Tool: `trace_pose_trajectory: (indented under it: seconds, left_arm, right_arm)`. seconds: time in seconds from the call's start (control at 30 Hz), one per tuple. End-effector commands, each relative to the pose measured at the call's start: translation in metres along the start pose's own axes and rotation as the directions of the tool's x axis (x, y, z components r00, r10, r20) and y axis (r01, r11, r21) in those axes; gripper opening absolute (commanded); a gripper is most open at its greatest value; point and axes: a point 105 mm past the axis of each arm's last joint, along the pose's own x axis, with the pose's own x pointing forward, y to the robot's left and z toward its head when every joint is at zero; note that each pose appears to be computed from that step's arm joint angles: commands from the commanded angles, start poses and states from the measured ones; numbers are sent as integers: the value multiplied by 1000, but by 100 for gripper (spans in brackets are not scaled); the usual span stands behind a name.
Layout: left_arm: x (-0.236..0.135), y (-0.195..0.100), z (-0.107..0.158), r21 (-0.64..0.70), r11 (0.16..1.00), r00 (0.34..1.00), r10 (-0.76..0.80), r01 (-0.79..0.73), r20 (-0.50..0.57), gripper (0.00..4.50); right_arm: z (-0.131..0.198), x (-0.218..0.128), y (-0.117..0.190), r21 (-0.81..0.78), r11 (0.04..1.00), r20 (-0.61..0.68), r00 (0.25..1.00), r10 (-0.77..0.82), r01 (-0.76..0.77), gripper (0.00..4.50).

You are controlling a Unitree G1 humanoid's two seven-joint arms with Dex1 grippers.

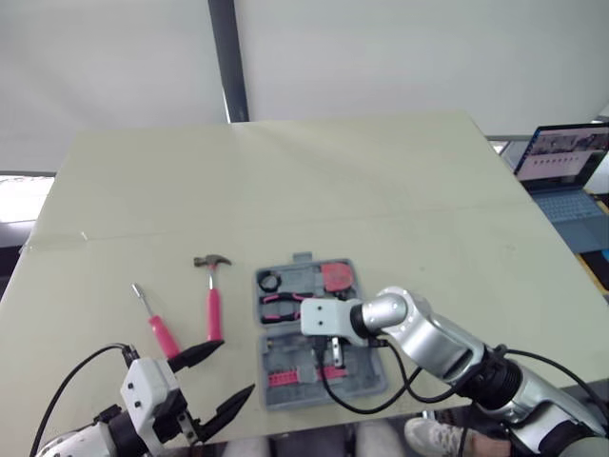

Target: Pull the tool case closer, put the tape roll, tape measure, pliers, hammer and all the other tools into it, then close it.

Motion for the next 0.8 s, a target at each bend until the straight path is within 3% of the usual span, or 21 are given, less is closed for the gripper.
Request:
trace_pose_trajectory:
  seconds: [0.03,0.17,0.33,0.4,0.53,0.6,0.73,0.8]
  left_arm:
    - [9,-2,15,19,1000,999,-25,24,35,450]
    - [15,3,21,8,1000,999,-8,8,35,450]
    - [9,10,15,-39,998,998,55,-56,-19,450]
    - [6,12,10,-88,993,997,72,-74,-33,450]
    - [-2,26,0,-75,986,988,146,-148,-42,450]
    - [-5,28,-9,-74,984,986,161,-165,-48,450]
    - [-12,24,-25,-86,984,986,151,-157,-71,450]
    - [-18,26,-34,-89,981,982,166,-174,-85,450]
  right_arm:
    - [9,-7,5,174,983,125,992,35,-56,6]
    - [34,-47,-1,290,954,314,949,-20,-76,6]
    - [24,-85,-18,381,924,355,917,-183,36,6]
    - [2,-101,-23,433,897,323,913,-249,92,6]
    - [-59,-134,-12,547,826,190,939,-285,140,118]
    - [-81,-144,-7,587,792,150,938,-312,169,234]
    - [-110,-152,-1,623,749,81,933,-351,228,416]
    - [-121,-155,3,642,724,63,924,-378,252,442]
